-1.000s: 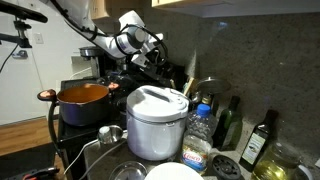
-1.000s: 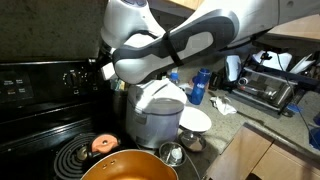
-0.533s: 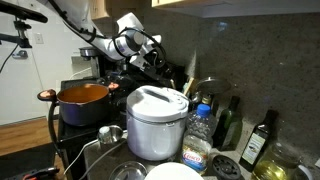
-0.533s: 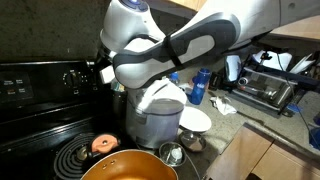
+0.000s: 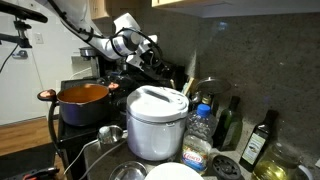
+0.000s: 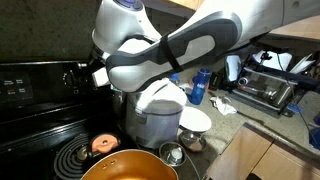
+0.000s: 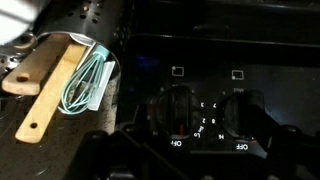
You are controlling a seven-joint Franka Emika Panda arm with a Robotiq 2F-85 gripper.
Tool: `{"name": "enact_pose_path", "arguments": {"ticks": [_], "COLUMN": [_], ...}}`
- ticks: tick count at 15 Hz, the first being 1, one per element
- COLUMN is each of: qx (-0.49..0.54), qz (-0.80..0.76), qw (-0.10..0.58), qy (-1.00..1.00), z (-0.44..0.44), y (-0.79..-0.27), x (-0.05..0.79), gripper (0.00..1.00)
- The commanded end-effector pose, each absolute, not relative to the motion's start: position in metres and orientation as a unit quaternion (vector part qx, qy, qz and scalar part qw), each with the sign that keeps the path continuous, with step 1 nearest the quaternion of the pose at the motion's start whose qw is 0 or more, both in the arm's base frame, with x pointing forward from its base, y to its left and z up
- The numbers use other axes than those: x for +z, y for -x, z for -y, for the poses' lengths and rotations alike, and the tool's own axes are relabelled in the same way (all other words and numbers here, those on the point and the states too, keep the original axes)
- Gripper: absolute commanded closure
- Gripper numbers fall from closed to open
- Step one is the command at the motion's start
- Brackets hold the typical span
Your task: Turn the right knob on the stove to the left then to the right
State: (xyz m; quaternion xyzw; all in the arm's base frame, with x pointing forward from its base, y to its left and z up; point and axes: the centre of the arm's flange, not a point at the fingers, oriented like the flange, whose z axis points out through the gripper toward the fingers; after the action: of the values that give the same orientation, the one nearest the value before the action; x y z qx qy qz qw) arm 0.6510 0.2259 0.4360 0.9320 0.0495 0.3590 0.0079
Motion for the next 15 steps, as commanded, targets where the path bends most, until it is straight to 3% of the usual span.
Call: {"name": "enact_pose_path", "arguments": {"ticks": [1, 5, 6, 8, 15], "qx": [0.362, 0.362, 0.362, 0.362, 0.357], "qz": [-0.042, -0.042, -0.041, -0.040, -0.032], "qw": [0.002, 0.004, 0.005, 0.006, 0.005], "qy": [-0.931, -0.931, -0.931, -0.931, -0.933], "z": [-0.224, -0.222, -0.222, -0.220, -0.215], "y": [-0.641, -0.643, -0.644, -0.645, -0.642], "x": [0.441, 0.440, 0.440, 0.439, 0.430], "gripper": [0.00, 0.00, 0.25, 0.34, 0.88]}}
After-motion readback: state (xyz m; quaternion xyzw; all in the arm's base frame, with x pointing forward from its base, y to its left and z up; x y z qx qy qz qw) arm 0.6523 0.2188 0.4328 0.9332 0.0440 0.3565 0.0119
